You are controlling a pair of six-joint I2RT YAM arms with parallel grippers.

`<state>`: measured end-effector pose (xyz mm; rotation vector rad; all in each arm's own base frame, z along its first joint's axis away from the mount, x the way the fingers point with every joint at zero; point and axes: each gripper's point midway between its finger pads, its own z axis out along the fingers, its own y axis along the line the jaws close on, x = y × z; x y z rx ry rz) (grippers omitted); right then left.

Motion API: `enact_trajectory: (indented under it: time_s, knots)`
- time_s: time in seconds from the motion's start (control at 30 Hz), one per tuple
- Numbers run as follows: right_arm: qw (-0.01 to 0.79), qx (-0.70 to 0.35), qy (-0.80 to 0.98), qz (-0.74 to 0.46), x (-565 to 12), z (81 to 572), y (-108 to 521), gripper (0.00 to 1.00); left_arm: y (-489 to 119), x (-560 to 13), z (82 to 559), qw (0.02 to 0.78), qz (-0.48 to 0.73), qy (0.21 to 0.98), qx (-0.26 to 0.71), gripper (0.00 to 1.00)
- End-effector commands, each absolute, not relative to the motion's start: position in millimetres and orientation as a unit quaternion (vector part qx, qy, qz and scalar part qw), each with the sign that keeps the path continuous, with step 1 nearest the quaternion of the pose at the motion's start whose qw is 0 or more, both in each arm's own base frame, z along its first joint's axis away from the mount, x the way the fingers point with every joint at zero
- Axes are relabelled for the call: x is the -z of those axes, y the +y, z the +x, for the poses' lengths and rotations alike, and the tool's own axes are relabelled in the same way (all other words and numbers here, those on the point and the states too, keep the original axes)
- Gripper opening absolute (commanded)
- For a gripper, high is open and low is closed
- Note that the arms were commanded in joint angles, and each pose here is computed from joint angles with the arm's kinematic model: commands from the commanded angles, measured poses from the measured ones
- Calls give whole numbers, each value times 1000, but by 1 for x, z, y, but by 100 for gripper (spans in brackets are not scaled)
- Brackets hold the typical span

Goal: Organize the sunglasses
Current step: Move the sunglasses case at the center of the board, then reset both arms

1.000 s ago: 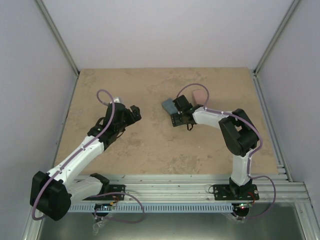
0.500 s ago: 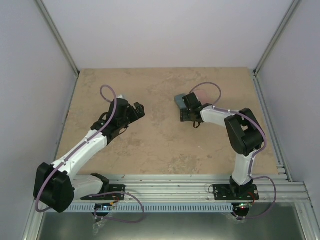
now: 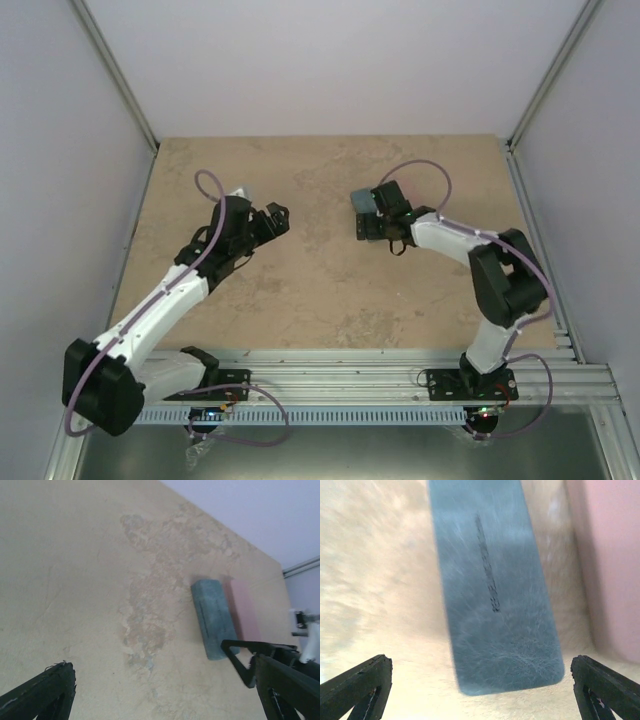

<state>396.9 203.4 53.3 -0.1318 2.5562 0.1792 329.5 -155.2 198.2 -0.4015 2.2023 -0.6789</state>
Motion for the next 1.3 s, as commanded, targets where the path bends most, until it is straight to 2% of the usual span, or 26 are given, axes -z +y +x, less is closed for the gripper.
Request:
enact_trajectory:
  time_s: [0.0,0.17,0.47,0.7,0.93,1.27]
  knots:
    - [352,-98,930,-50,-125,397,203,98,-144,-247,323,449,-131,844,262,99]
    - [410,-71,909,-6,-172,367,161,98,-119,-292,302,501,-128,821,243,99]
    - [559,-59,824,73,-276,281,72,98,-67,-369,243,620,-127,741,224,99]
    - [652,-68,742,137,-333,227,19,98,-41,-391,215,675,-120,700,198,99]
    - [690,-68,700,171,-348,204,-4,98,-22,-398,205,702,-131,682,158,99]
    - [700,-75,683,193,-351,197,-13,98,-19,-404,198,721,-125,662,163,99]
